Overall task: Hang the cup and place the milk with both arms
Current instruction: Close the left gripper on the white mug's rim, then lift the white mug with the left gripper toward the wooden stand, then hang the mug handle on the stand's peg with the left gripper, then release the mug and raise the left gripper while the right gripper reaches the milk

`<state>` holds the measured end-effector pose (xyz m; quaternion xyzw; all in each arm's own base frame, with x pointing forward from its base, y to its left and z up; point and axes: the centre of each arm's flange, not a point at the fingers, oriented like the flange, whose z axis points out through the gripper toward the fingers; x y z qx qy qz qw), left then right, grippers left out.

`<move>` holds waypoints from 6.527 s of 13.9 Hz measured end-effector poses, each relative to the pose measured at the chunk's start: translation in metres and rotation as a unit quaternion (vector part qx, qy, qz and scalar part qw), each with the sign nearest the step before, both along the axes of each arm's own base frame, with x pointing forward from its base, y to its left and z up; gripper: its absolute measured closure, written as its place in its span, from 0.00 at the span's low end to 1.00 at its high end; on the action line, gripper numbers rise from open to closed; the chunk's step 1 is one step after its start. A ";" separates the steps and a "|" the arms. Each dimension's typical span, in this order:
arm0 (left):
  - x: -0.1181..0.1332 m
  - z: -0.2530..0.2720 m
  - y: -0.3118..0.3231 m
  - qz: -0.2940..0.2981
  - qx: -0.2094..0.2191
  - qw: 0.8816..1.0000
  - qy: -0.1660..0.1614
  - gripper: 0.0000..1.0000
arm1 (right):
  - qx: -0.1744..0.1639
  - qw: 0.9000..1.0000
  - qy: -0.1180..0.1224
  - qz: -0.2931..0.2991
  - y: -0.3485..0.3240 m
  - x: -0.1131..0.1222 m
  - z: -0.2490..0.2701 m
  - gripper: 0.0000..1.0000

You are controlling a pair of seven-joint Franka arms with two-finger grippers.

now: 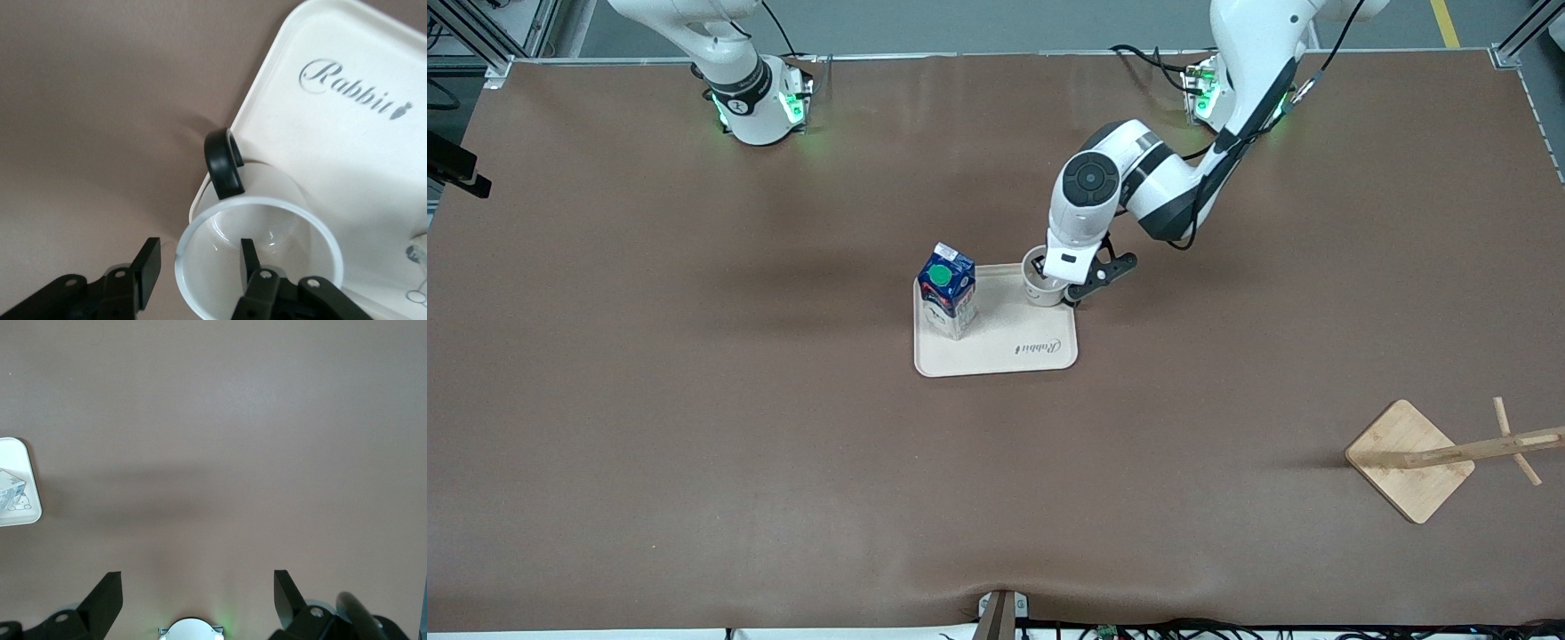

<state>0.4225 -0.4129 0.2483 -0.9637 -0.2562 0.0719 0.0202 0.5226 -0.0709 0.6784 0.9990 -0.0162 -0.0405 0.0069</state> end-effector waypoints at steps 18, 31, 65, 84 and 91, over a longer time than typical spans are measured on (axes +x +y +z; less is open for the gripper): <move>0.098 0.151 0.088 -0.044 0.039 0.989 -0.133 0.93 | -0.003 1.000 -0.016 0.013 0.013 0.010 -0.002 0.00; 0.189 0.277 0.364 -0.215 0.060 0.964 -0.144 0.93 | -0.007 0.999 -0.034 0.034 0.035 0.037 -0.021 0.00; 0.246 0.230 0.581 -0.169 -0.081 0.961 -0.201 0.88 | 0.083 0.993 0.079 -0.038 0.011 0.060 -0.120 0.00; 0.173 0.360 0.425 -0.175 -0.028 0.981 -0.078 0.00 | 0.021 0.989 0.087 -0.114 0.356 0.035 -0.174 0.00; 0.144 0.393 0.383 -0.208 0.000 0.976 -0.060 0.00 | 0.035 0.966 0.092 -0.240 0.448 0.024 -0.233 0.00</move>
